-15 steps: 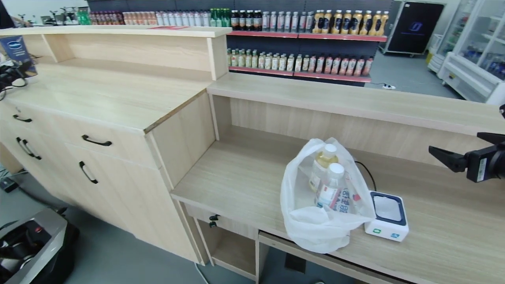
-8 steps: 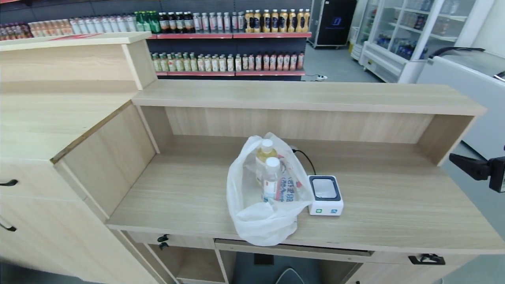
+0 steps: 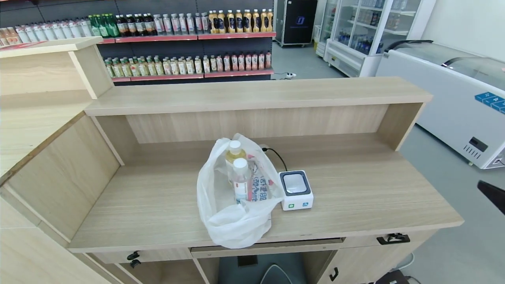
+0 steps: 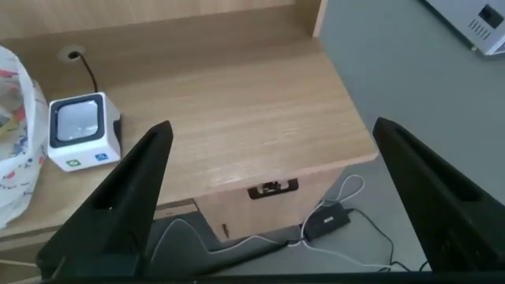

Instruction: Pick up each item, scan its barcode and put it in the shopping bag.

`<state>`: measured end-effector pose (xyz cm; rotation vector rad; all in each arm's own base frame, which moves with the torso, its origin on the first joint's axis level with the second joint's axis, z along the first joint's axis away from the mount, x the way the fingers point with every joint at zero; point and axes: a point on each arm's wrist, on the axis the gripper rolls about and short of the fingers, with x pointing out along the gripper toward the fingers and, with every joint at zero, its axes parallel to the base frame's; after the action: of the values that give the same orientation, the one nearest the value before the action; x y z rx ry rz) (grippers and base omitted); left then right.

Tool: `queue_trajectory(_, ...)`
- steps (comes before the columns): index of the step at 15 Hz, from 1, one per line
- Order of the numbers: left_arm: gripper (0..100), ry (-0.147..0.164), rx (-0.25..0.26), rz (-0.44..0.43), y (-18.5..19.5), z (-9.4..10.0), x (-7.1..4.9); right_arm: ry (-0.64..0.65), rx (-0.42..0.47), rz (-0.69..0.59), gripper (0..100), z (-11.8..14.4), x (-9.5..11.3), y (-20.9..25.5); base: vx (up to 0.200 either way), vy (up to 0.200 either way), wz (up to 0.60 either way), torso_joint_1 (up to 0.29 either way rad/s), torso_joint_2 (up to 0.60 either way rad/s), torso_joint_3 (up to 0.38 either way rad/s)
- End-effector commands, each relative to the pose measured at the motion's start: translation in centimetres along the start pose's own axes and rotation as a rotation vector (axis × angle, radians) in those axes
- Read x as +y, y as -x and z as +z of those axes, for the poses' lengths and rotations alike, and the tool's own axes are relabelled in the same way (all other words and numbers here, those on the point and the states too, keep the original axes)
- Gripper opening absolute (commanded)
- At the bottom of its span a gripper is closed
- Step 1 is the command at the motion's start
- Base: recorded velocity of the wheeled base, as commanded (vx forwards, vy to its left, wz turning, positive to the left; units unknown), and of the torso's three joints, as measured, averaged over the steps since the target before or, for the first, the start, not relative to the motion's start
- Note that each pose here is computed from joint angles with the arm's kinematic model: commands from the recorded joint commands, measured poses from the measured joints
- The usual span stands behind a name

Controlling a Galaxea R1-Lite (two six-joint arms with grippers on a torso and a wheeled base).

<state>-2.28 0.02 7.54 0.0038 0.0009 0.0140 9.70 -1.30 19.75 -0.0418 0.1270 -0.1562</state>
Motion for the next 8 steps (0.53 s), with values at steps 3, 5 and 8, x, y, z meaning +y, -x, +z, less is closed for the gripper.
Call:
queue_trajectory(3, 0, 0.001, -0.001, 0.001, 0.0, 0.0, 0.0, -0.016, -0.186, 0.078, 100, -9.6, 0.2, 8.4, 0.000, 0.000, 0.00, 0.000, 0.00, 0.000)
queue_trajectory(5, 0, 0.001, -0.001, 0.001, 0.0, 0.0, 0.0, -0.015, -0.190, 0.095, 100, -11.3, 0.1, 9.7, 0.000, 0.000, 0.00, 0.000, 0.00, 0.000)
queue_trajectory(8, 0, -0.001, -0.001, 0.001, 0.0, 0.0, 0.0, -0.010, -0.216, 0.132, 100, -12.7, 0.0, 10.6, 0.000, 0.000, 0.00, 0.000, 0.00, 0.000)
